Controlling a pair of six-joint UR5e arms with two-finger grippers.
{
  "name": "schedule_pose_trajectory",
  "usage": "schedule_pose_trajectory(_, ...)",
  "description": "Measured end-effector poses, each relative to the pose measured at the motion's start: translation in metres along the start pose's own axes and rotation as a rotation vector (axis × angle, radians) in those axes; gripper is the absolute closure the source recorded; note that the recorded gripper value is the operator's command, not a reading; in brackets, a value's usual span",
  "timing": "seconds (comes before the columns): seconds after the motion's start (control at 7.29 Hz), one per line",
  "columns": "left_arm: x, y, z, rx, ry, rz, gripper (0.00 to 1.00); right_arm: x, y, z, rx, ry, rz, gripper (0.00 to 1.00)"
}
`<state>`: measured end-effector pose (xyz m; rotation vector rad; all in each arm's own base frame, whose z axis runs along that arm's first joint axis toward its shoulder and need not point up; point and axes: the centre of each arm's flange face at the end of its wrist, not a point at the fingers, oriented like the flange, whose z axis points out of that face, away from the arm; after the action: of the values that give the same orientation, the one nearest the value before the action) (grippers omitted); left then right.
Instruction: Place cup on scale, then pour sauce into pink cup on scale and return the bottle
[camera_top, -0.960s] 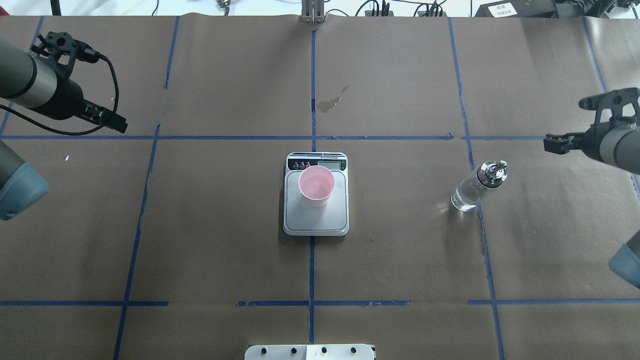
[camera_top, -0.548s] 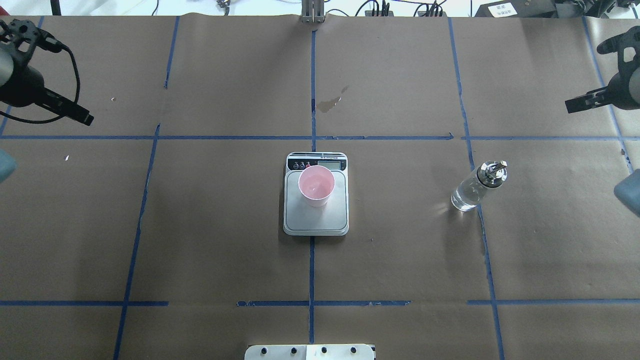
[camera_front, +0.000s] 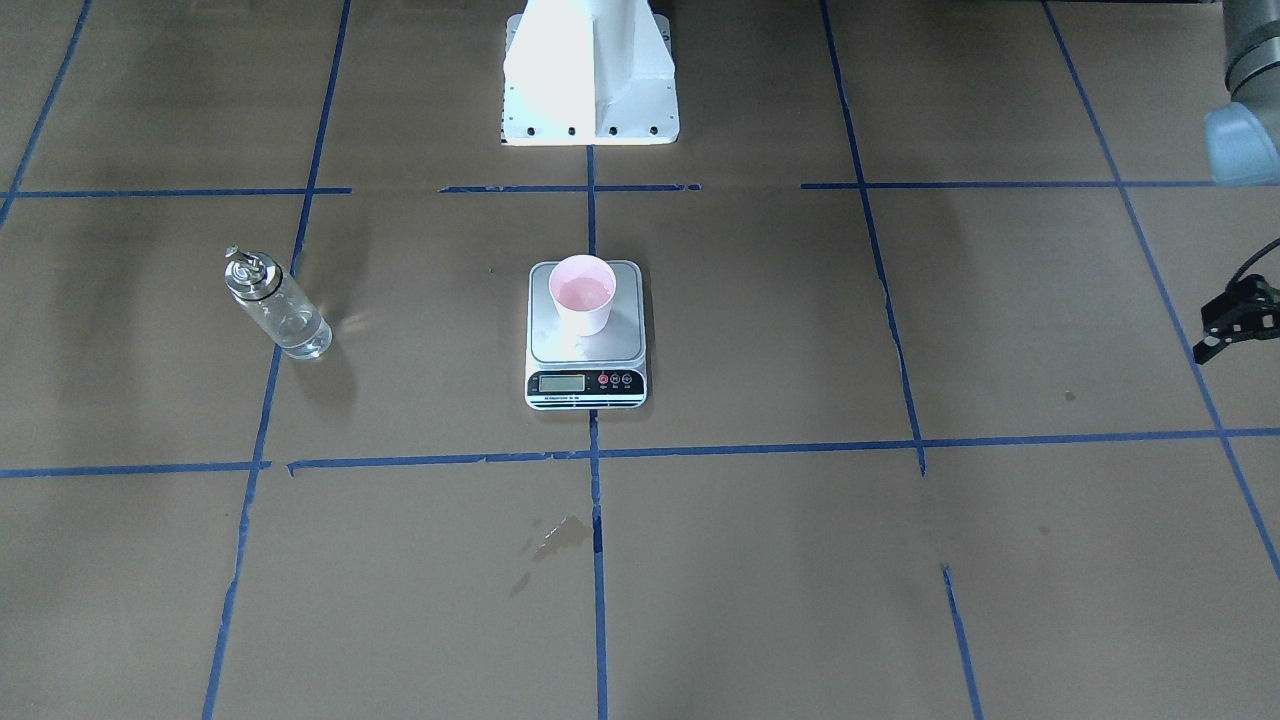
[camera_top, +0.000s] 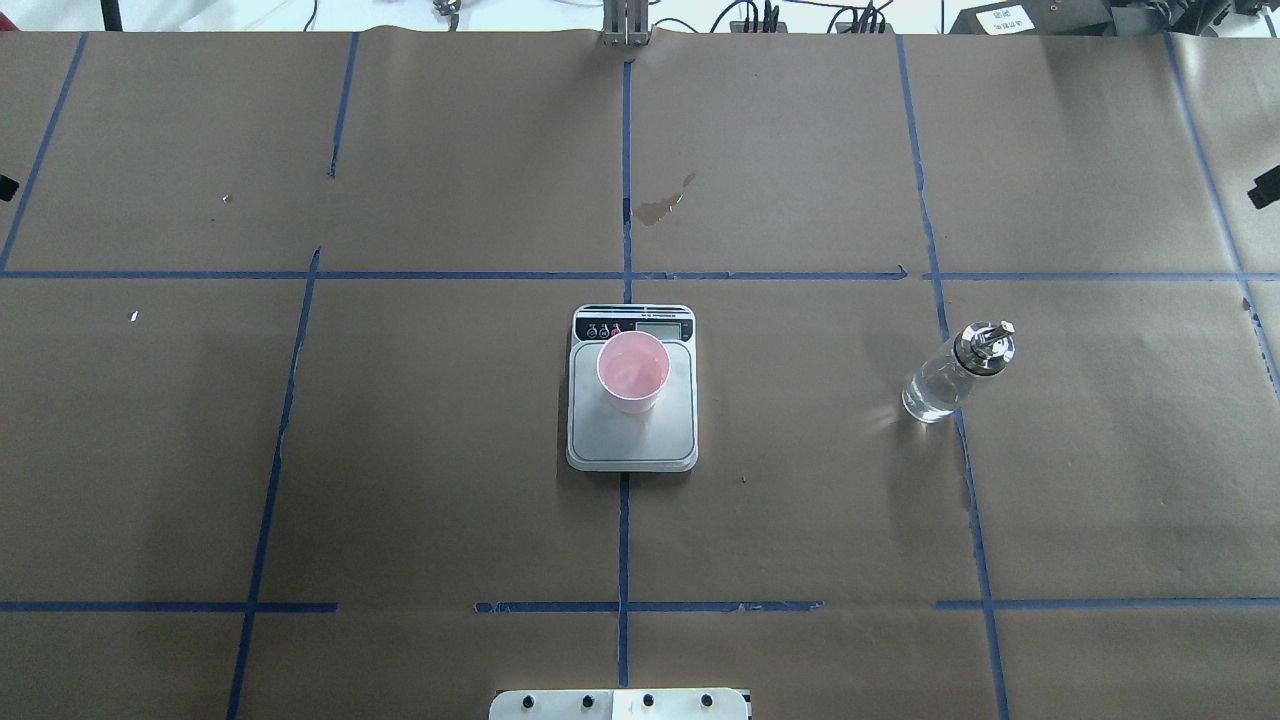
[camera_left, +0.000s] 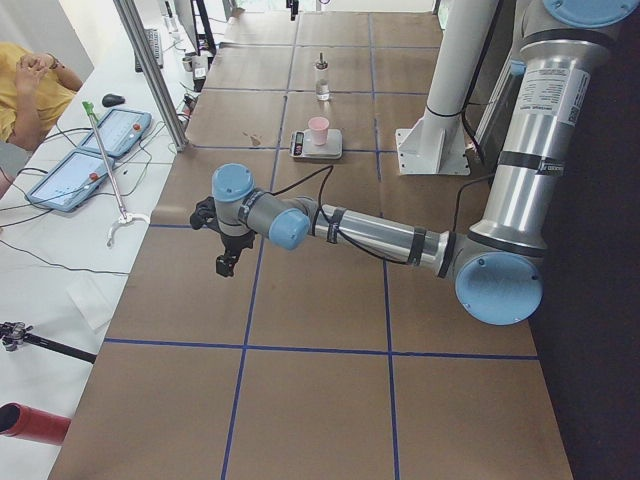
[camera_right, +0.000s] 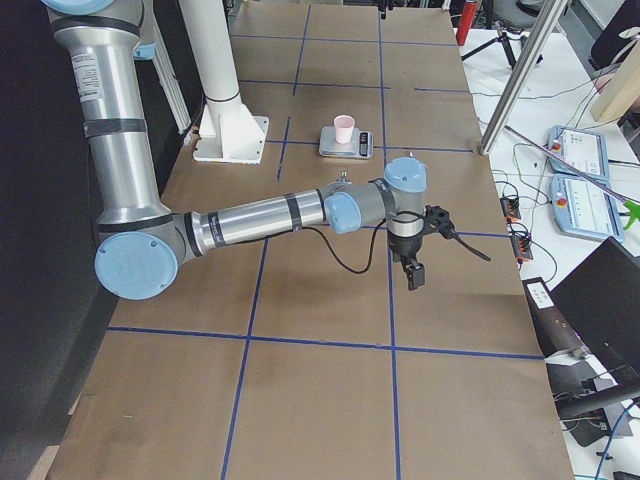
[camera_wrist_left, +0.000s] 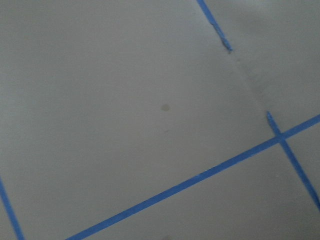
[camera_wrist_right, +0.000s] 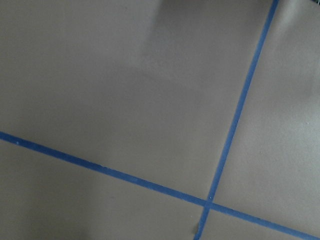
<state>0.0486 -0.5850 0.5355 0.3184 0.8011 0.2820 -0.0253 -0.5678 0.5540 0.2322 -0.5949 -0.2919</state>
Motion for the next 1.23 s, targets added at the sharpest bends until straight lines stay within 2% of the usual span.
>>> schedule_pose_trajectory(0.27,-0.066,0.037,-0.011,-0.008,-0.024,-0.117,0.00,0.054,0.028,0.010,-0.090,-0.054,-0.012,0.00)
schedule_pose_trajectory(0.55,-0.088,0.100,-0.014,-0.018,-0.037,-0.181,0.00,0.080,0.048,0.024,-0.128,-0.121,0.038,0.00)
schedule_pose_trajectory(0.82,-0.080,0.144,-0.021,-0.017,-0.035,-0.190,0.00,0.087,0.056,0.029,-0.138,-0.121,0.056,0.00)
schedule_pose_trajectory(1.23,-0.077,0.155,-0.022,-0.025,-0.036,-0.192,0.00,0.090,0.061,0.031,-0.150,-0.093,0.106,0.00)
